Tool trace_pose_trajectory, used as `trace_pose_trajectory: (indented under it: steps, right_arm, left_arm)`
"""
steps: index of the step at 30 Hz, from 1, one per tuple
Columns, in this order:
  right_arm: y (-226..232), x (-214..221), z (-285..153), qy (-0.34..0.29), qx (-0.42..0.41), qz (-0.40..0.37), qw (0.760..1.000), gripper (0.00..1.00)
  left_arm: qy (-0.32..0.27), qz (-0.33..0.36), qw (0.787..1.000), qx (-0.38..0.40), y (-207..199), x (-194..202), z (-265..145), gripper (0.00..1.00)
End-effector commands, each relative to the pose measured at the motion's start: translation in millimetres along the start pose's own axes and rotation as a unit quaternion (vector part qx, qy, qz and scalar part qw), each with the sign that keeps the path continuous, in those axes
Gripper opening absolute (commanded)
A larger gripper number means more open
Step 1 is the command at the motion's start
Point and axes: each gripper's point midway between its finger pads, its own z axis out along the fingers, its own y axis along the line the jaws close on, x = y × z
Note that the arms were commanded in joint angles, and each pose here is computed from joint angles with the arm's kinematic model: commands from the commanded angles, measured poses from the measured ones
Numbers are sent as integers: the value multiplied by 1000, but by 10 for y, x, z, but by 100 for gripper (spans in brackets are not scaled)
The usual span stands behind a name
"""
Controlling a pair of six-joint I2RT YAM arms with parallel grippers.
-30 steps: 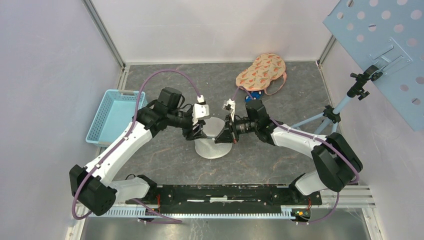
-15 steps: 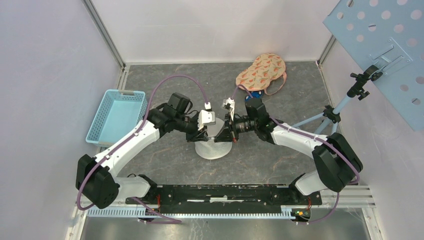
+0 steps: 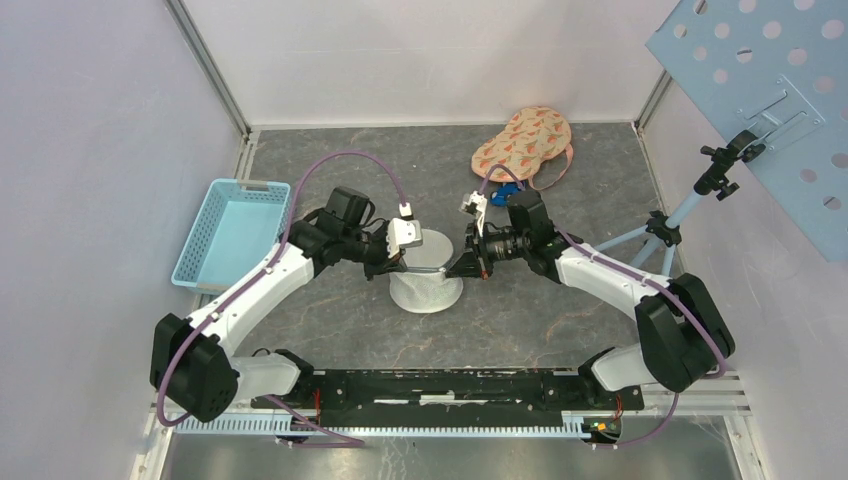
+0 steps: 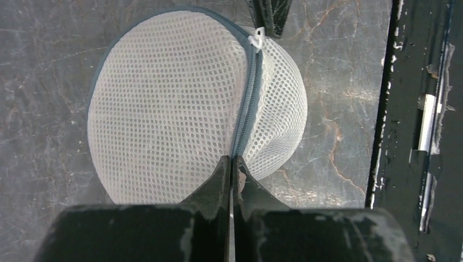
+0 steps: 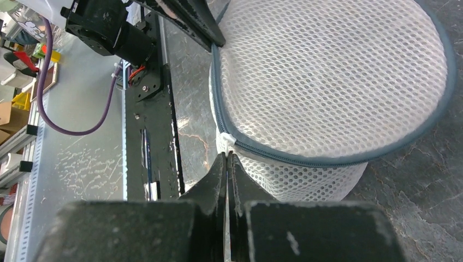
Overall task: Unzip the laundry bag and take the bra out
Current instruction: Unzip the laundry bag at the center of the board.
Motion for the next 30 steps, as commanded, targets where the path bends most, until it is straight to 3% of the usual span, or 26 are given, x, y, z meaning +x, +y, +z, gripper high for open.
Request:
trace_pose_trajectory:
  steps: [1, 4, 5, 8, 12, 17, 22, 25, 30]
  right_arm:
    - [90, -96, -57, -17, -10, -21, 1000, 0]
    - [139, -130, -25, -22, -22, -18, 999, 0]
    - [159, -132, -10, -22, -25, -17, 999, 0]
    - [213, -143, 42, -22, -35, -16, 999, 0]
    - [252, -188, 81, -27, -41, -14, 999, 0]
    - [273, -222, 90, -29, -44, -13, 999, 0]
    - [256, -200, 60, -26, -39, -20, 999, 0]
    - [174, -189, 0, -26, -26, -20, 999, 0]
    - [-17, -188, -166, -22, 5, -27, 999, 0]
  left_arm:
    - [-13, 13, 999, -37, 160, -110, -77, 11]
    - [-40, 3, 999, -22, 73, -300, -120, 41]
    - [-45, 4, 999, -19, 43, -341, -128, 46]
    - [-49, 5, 999, -8, -50, -417, -103, 55]
    - [-43, 3, 999, 8, -135, -438, -2, 58]
    - [-40, -7, 999, 9, -129, -429, 122, 51]
    - [-24, 6, 1000, -19, -38, -347, 108, 17]
    - [-16, 14, 999, -37, 18, -250, 63, 4]
    - [-12, 4, 998, -63, 161, -71, -64, 2]
